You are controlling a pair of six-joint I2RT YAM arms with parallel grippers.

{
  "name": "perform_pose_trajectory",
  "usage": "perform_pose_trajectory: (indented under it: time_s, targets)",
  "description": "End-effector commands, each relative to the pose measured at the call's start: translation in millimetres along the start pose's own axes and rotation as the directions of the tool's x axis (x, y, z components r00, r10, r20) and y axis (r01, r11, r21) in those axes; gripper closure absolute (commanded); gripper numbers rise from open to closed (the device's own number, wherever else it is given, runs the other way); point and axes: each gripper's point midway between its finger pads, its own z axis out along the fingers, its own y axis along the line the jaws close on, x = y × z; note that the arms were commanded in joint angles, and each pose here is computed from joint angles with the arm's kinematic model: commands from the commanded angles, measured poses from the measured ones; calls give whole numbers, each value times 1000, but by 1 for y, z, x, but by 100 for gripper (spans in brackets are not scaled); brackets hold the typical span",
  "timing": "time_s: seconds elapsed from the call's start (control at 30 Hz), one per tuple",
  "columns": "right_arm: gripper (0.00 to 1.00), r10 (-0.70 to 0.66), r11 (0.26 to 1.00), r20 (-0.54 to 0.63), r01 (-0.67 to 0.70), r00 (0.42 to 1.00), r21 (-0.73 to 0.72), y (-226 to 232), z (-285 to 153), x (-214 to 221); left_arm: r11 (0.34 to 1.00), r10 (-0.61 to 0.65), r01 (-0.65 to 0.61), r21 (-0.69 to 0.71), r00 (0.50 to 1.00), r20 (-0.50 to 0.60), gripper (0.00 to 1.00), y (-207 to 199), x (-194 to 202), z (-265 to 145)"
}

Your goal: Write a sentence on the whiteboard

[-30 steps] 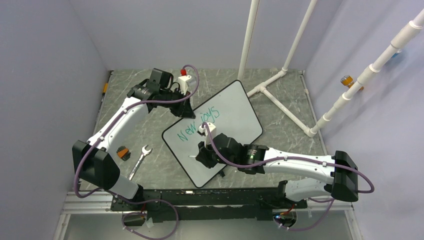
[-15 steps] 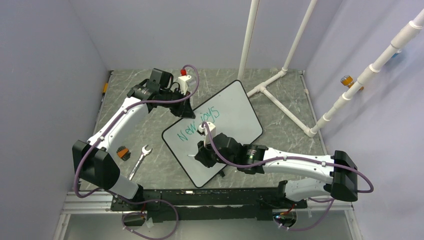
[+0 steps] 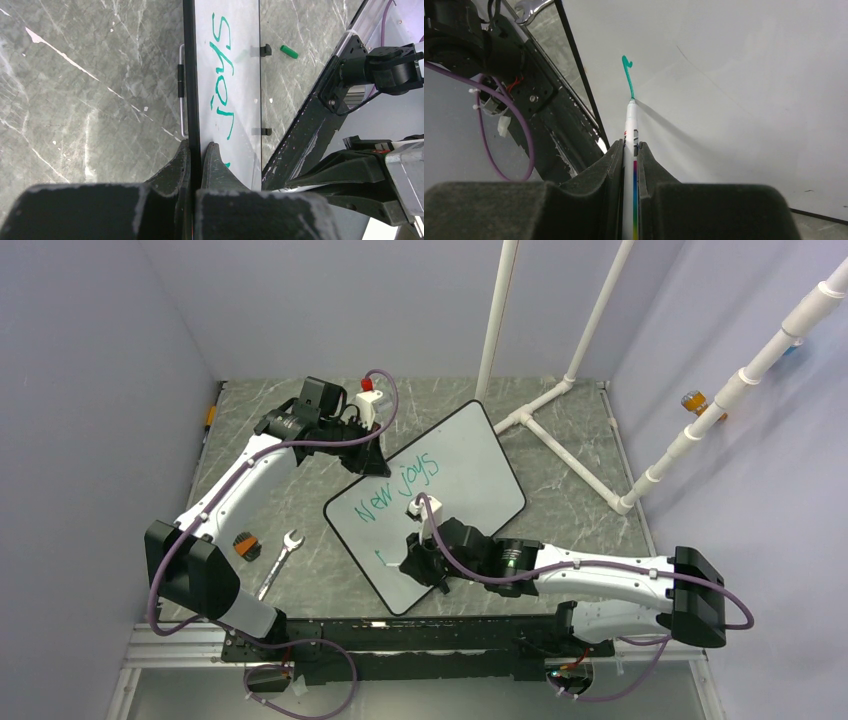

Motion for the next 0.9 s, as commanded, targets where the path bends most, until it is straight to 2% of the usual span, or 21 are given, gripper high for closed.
perform_pose_trajectory:
  time_s: [0.0,0.3,0.53,0.87]
  targets:
    - [100,23,1000,6,-23,1000,21,-7,0,5,984,144,-143,-108,990,2,100,19,-3,1]
    - [100,-25,998,21,26,999,-53,15,-11,-18,984,145,-144,-106,989,0,100,19,-3,1]
    - [100,-35,994,101,45,994,-98,31,-18,-46,984,145,-145,-103,989,-1,100,18,-2,1]
    - [100,-57,998,157,55,986,14,25,-4,-83,984,146,-146,-100,989,-5,100,17,-1,3]
